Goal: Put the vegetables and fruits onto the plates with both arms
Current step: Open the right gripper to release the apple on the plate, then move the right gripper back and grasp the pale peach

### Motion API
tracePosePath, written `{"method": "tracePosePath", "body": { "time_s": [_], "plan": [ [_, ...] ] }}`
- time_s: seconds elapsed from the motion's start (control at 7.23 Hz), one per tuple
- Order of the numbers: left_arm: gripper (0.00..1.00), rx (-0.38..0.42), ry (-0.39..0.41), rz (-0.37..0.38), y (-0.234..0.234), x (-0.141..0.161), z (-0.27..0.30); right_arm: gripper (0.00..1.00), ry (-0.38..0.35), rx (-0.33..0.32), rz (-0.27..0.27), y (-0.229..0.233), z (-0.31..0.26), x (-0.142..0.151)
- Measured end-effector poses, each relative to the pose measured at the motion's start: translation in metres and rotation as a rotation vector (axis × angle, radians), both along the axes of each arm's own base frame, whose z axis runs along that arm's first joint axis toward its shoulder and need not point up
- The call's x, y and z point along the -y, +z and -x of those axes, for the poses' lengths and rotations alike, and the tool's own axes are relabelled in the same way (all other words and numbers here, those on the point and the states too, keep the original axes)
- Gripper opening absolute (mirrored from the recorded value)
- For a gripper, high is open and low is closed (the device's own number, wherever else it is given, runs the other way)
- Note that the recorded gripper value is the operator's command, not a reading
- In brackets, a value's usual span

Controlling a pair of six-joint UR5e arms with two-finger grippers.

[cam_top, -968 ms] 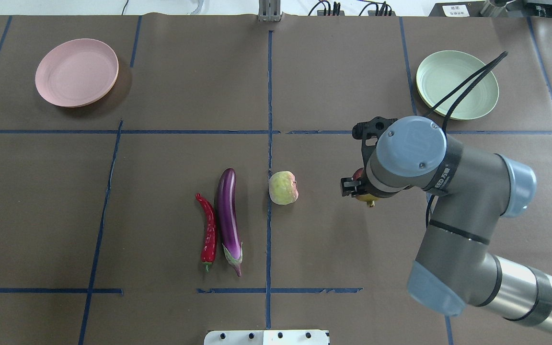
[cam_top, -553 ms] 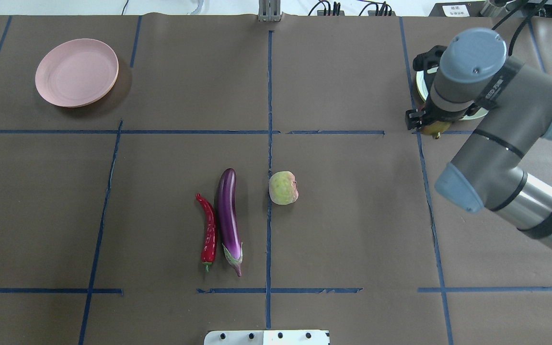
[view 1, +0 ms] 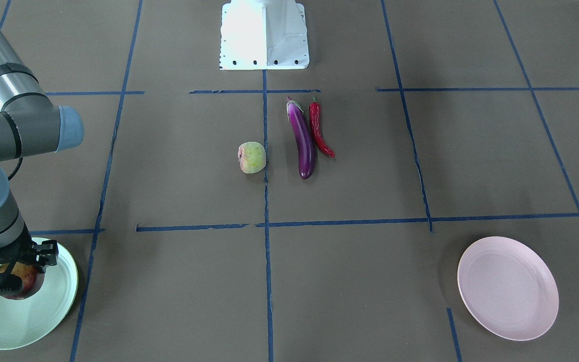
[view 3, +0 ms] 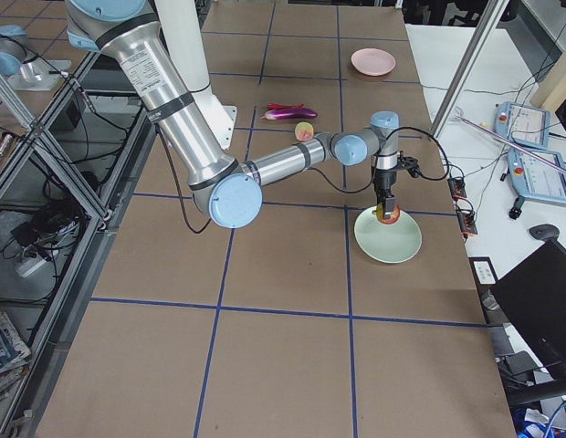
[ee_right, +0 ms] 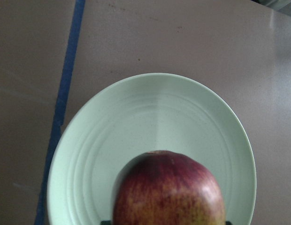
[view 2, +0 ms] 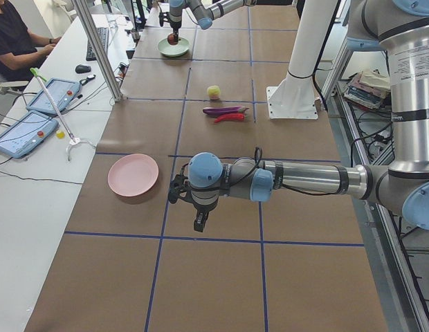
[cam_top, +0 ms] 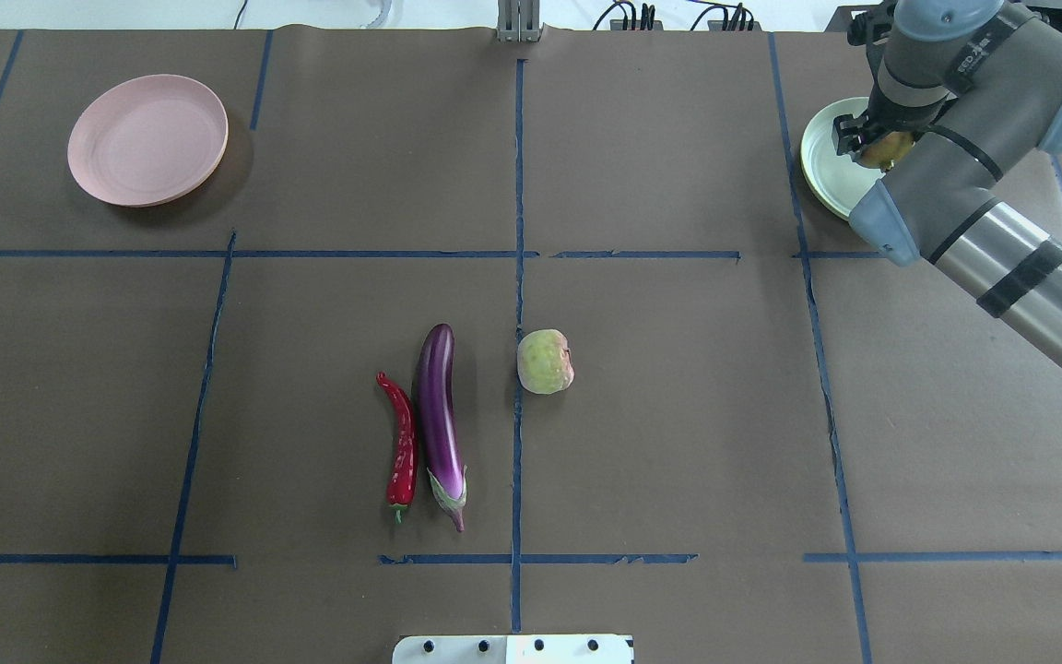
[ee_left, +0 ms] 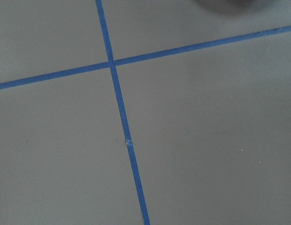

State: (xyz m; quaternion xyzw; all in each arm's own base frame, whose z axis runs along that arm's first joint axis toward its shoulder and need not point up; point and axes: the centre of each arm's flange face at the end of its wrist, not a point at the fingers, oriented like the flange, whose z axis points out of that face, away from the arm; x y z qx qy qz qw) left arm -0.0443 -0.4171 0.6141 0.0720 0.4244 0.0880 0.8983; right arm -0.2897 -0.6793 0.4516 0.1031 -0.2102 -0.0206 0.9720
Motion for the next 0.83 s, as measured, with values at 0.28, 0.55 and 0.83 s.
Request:
{"method": "tracePosePath", "body": {
  "time_s": [0.28,0.55,0.83],
  "plan": [
    [1.0,-0.003,0.0,0.001,0.0,-0.001,0.0,1.0,-0.021,0.06,0.001,-0.003,-0.003,-0.007],
    [1.0,-0.005,-0.011,0.009,-0.002,-0.001,0.0,1.0,-0.068,0.187,0.002,-0.041,-0.007,-0.048],
    [1.0,-0.006,-0.015,0.012,-0.002,-0.001,0.0,1.0,-0.082,0.33,0.054,-0.116,0.048,-0.14]
  ]
}}
